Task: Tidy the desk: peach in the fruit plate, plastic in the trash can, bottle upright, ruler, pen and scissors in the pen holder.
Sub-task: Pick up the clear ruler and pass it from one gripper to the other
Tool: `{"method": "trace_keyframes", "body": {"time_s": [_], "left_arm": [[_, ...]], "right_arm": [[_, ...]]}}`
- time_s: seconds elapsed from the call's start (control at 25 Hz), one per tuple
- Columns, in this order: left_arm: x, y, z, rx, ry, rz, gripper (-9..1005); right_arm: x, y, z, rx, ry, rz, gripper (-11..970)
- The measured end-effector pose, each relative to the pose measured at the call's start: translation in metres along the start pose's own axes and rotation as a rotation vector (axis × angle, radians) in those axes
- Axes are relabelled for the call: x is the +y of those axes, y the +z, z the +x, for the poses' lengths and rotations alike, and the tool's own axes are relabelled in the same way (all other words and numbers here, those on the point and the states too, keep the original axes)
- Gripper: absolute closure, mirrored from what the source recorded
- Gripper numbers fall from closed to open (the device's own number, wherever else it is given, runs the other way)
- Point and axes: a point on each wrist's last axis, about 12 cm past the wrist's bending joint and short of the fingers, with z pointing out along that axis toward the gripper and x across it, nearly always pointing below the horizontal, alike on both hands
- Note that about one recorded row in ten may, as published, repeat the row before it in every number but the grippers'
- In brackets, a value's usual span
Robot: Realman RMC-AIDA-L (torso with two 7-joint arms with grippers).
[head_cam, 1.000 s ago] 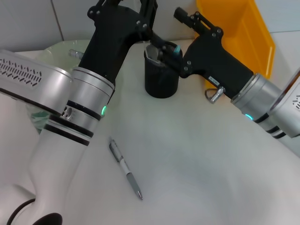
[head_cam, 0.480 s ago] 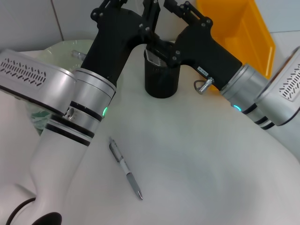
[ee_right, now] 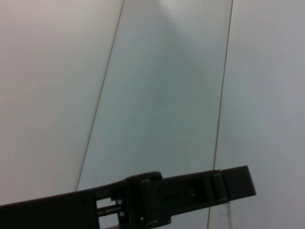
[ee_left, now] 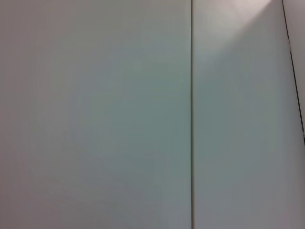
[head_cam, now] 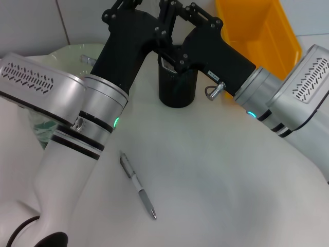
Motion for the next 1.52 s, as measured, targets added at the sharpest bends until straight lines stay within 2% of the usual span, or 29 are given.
{"method": "trace_keyframes", "body": {"time_s": [0.12,0.32,0.56,1.08,1.52], "left_arm": [[-0.0001,0.0012,-0.0002,-0.001,0.003,0.004,606],[0.0002,0.0019,0.0,-0.001,0.006,0.006,606],[0.0003,0.0021,-0.0001,-0.002,0.006,0.006,606],[0.0007,0.0019,0.0002,0.0,0.004,0.006,606],[0.0019,0.0016,0.0009,0.004,0.003,-0.001,606]], "right_arm": [[0.0003,0.001,0.0,0.001,0.001,-0.001,257],[0.0006,0.0043,-0.0005,0.001,0.001,-0.007,489],[-0.0005,0.0056,-0.0006,0.002,0.002,0.002,579],[-0.0003,0.0083,-0.0016,-0.004,0.004,0.001,709],[-0.0007,0.0095,-0.0021,-0.007,0.002,0.001,764]]}}
